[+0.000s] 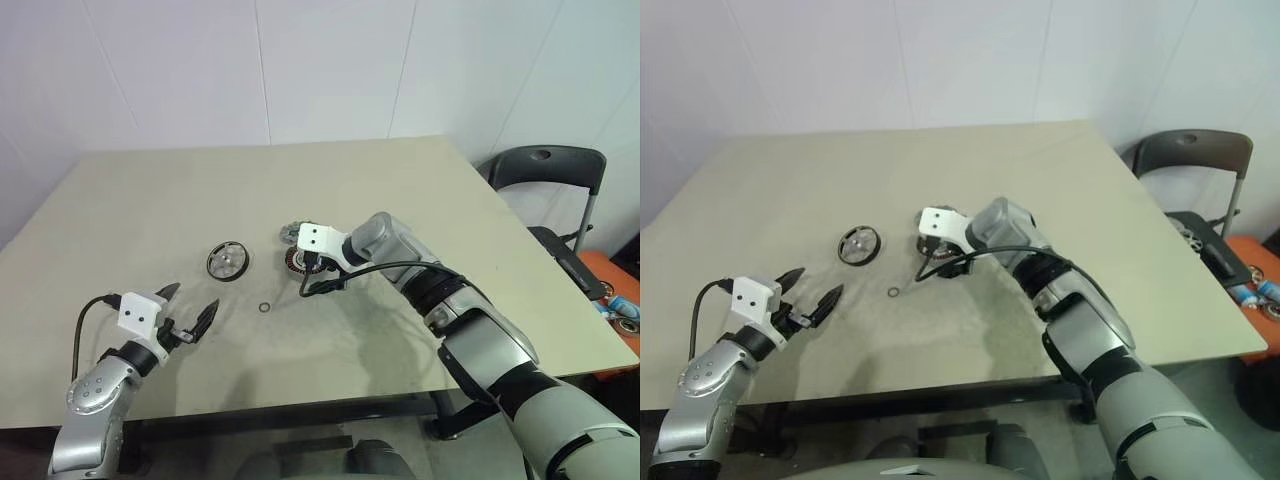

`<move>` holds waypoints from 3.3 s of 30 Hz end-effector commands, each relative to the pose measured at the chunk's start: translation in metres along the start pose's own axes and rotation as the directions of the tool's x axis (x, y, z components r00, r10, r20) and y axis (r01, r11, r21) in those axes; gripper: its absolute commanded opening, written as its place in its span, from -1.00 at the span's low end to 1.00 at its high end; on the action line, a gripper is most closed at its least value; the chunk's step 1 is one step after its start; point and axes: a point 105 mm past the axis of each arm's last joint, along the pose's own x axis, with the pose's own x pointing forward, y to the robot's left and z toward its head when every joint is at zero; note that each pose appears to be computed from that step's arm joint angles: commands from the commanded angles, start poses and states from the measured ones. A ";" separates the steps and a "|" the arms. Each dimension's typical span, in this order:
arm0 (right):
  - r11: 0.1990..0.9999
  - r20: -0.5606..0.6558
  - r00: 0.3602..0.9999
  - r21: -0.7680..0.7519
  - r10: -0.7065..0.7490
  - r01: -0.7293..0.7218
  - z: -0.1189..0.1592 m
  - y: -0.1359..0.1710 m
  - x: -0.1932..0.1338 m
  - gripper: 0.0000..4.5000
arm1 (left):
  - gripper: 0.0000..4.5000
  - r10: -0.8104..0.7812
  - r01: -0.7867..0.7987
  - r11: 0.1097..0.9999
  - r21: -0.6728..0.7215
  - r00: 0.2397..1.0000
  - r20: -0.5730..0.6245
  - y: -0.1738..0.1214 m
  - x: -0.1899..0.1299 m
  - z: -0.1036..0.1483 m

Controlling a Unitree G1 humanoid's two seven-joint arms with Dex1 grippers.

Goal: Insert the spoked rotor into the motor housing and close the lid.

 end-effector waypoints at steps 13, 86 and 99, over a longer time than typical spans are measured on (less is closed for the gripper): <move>0.999 -0.005 1.000 -0.045 -0.001 0.000 0.016 -0.002 0.014 0.60 | 1.00 0.007 -0.009 1.000 0.029 0.999 0.050 0.001 0.003 0.014; 0.976 0.017 0.986 -0.149 0.164 -0.160 0.036 0.036 -0.002 0.98 | 1.00 0.015 -0.017 0.999 0.029 0.998 0.058 0.001 0.005 0.016; 0.962 -0.039 0.984 -0.208 0.175 -0.179 0.031 0.041 0.003 0.81 | 1.00 0.015 -0.017 0.999 0.027 0.998 0.060 0.000 0.006 0.015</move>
